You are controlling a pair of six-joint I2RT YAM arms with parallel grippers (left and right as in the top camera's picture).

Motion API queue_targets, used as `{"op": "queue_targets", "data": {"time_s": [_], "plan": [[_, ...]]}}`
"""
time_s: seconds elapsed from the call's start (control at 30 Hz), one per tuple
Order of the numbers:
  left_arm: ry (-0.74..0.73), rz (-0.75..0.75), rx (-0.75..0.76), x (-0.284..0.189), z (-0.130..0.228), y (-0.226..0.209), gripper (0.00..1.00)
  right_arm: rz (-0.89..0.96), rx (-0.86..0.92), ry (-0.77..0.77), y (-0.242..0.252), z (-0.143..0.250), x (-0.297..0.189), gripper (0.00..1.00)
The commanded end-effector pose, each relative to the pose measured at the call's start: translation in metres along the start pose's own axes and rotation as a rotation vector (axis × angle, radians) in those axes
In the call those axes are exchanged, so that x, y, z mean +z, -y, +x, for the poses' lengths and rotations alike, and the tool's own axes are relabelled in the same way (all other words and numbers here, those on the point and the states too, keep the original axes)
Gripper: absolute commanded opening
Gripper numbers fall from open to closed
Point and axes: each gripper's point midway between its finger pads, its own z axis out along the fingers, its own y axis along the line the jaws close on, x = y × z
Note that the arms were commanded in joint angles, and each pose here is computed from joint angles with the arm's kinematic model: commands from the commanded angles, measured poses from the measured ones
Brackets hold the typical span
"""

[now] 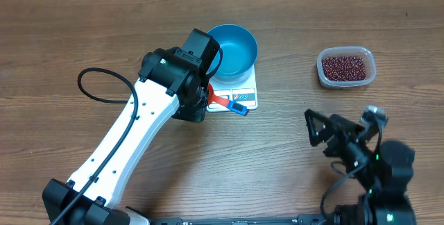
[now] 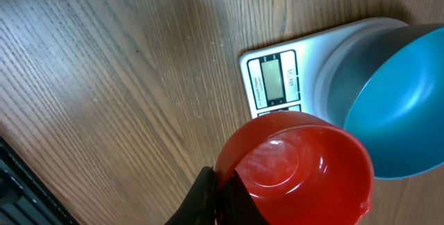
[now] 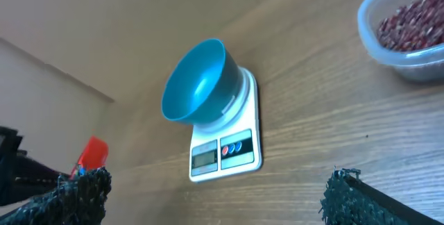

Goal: Scoop item into bowl and weigh 150g on scale

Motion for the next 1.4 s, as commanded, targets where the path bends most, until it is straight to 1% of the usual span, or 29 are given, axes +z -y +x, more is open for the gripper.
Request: {"op": "queue_targets", "data": {"time_s": [0.0, 0.13, 0.27, 0.43, 0.5, 0.67, 0.77, 0.97, 1.13, 1.23, 1.37], "plan": [[-0.014, 0.029, -0.009, -0.011, 0.004, 0.002, 0.04, -0.039, 0.028, -0.092, -0.011, -0.001, 0.012, 1.00], [-0.014, 0.028, -0.009, -0.011, 0.004, 0.002, 0.04, -0.071, 0.068, -0.186, -0.010, 0.005, 0.031, 1.00], [-0.014, 0.029, -0.009, -0.011, 0.004, 0.002, 0.04, -0.165, 0.120, -0.294, -0.017, 0.018, 0.047, 1.00], [-0.014, 0.030, -0.009, -0.011, 0.004, 0.002, 0.04, -0.248, 0.305, -0.403, -0.026, 0.026, 0.060, 1.00], [-0.015, 0.029, -0.009, -0.011, 0.004, 0.002, 0.04, -0.299, 0.335, -0.443, -0.033, 0.028, 0.062, 1.00], [-0.015, 0.029, -0.009, -0.011, 0.004, 0.002, 0.04, -0.389, 0.322, -0.487, -0.044, 0.030, 0.061, 1.00], [-0.015, 0.029, -0.010, -0.011, 0.004, 0.002, 0.04, -0.388, 0.331, -0.490, -0.044, 0.030, 0.061, 1.00], [-0.023, 0.026, -0.019, -0.010, 0.005, 0.001, 0.04, -0.367, 0.434, -0.508, -0.045, 0.029, 0.061, 1.00], [-0.025, 0.021, -0.041, -0.009, 0.010, 0.000, 0.04, -0.394, 0.405, -0.516, -0.053, 0.031, 0.062, 1.00], [-0.030, 0.022, -0.054, -0.008, 0.016, 0.000, 0.04, -0.444, 0.349, -0.521, -0.068, 0.033, 0.062, 1.00], [-0.048, 0.052, -0.026, -0.009, 0.028, 0.004, 0.04, -0.529, 0.257, -0.520, -0.092, 0.035, 0.060, 1.00]]}}
